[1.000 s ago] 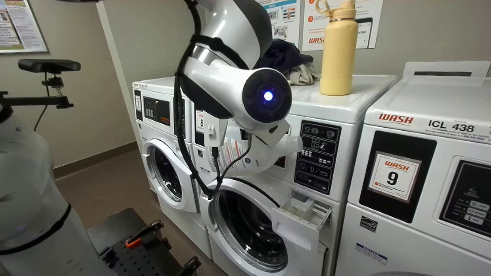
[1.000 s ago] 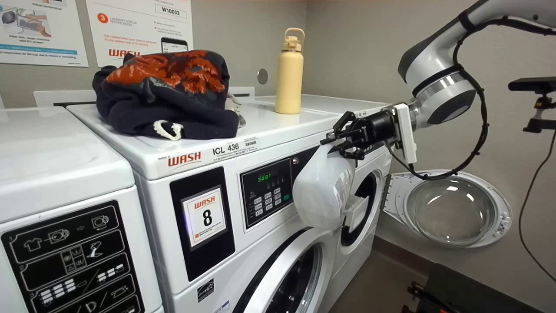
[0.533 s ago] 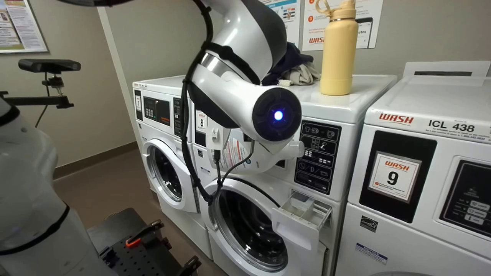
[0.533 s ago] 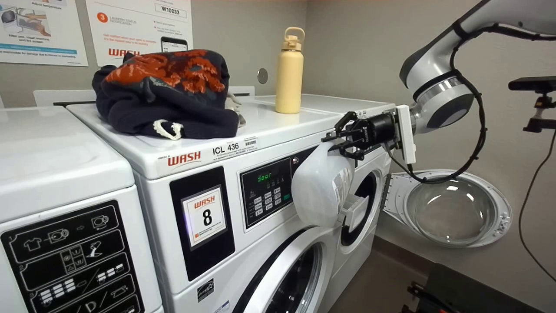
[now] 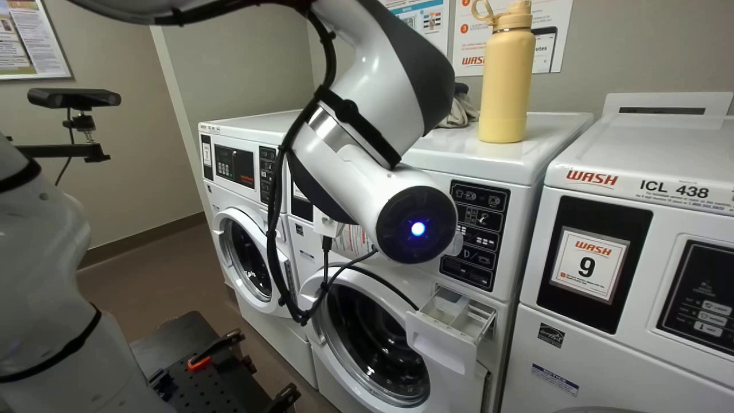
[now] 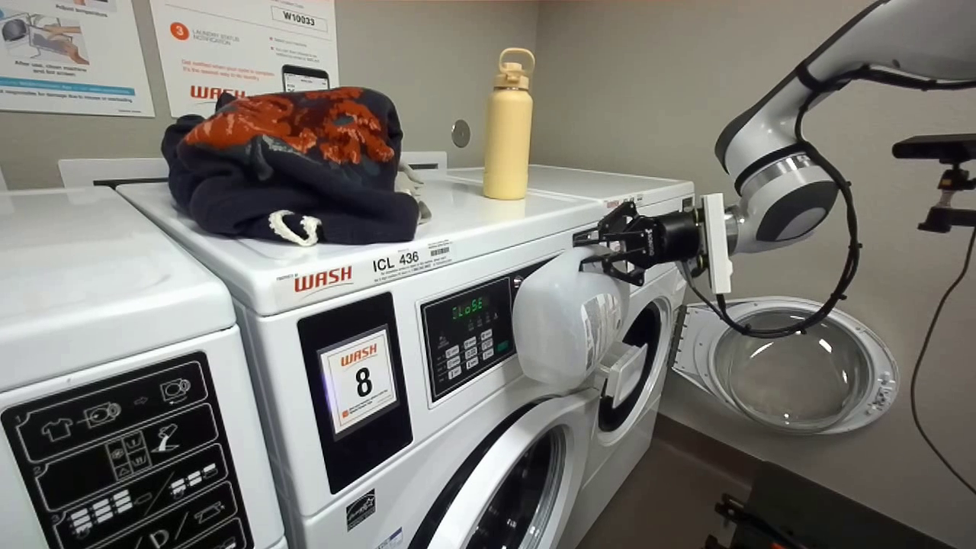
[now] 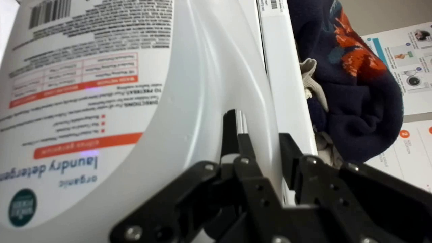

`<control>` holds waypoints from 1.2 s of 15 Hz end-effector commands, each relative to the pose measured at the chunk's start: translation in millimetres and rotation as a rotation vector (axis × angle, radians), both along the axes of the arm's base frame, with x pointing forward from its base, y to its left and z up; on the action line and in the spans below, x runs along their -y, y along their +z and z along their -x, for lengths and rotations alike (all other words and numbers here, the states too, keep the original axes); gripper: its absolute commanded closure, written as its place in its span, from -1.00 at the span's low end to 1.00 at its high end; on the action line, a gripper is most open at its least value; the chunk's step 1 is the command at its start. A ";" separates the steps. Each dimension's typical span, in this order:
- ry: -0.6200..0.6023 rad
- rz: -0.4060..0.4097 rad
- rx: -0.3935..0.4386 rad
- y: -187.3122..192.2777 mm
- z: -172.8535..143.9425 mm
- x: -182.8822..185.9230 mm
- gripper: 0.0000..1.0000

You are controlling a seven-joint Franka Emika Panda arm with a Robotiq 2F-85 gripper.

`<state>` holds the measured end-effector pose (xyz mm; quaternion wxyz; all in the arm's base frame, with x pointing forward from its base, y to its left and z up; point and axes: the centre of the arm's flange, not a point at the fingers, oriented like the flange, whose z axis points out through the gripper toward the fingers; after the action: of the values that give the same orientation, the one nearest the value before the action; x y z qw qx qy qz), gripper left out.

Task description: Pour some detergent into the washing machine drawer

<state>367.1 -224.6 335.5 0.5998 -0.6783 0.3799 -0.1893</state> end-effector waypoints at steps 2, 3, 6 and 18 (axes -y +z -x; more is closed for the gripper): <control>0.005 -0.124 0.027 -11.4 -12.3 10.0 0.88; 0.010 -0.145 0.025 -16.2 -13.3 9.4 0.88; 0.044 -0.198 0.031 -23.7 -16.0 9.9 0.88; 0.062 -0.322 0.090 -23.5 5.2 25.6 0.88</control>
<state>367.6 -243.0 297.9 0.6926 -0.6077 0.3651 -0.1335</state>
